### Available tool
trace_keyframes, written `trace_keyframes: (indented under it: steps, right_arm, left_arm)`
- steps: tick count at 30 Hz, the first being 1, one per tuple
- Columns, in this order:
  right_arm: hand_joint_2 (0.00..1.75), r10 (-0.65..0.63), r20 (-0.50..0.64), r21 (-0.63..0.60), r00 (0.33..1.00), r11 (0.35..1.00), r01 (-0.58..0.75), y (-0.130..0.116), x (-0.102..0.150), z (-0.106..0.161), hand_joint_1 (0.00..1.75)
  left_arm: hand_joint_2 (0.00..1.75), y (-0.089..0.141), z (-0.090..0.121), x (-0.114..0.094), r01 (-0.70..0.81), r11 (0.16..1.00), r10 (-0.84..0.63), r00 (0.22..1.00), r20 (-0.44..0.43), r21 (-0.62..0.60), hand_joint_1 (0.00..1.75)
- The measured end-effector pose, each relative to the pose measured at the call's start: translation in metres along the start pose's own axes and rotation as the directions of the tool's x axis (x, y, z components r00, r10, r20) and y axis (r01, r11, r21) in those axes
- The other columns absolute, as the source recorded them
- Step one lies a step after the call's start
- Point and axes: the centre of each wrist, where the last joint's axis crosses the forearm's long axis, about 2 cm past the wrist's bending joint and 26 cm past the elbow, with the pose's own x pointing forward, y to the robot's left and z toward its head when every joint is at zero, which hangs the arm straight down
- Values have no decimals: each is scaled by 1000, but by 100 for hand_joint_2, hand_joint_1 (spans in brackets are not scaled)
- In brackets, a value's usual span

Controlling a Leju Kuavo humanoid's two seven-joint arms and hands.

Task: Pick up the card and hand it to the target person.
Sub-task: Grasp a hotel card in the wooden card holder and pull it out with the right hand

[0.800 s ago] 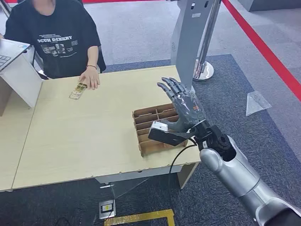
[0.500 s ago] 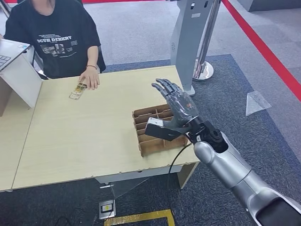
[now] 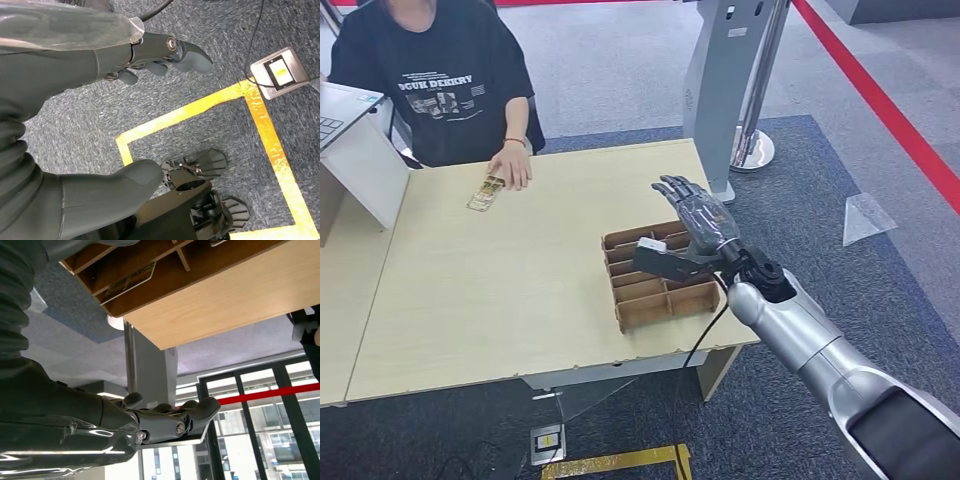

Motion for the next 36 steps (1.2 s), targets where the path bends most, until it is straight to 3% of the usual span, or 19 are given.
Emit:
trace_keyframes:
  steps: [14,16,20,23,26,36]
  right_arm:
    - [175,-19,-26,59,999,998,20,17,-16,2,4]
    - [175,-18,-39,73,999,997,21,21,-20,3,31]
    - [175,-15,-59,96,998,995,21,27,-25,6,125]
    - [175,-17,-68,104,998,994,24,30,-27,7,160]
    - [175,-20,-70,107,997,994,27,32,-28,8,175]
    - [175,-20,-74,104,997,994,27,30,-31,6,175]
  left_arm:
    - [175,0,-1,3,9,1000,-9,1000,11,-7,0]
    - [175,0,-1,3,11,1000,-11,1000,11,-8,0]
    - [175,0,-1,2,14,1000,-14,1000,14,-8,0]
    - [175,1,-1,3,15,1000,-15,1000,22,-8,0]
    - [175,1,-1,3,16,1000,-16,1000,25,-9,0]
    - [175,0,0,1,19,1000,-19,1000,24,-11,0]
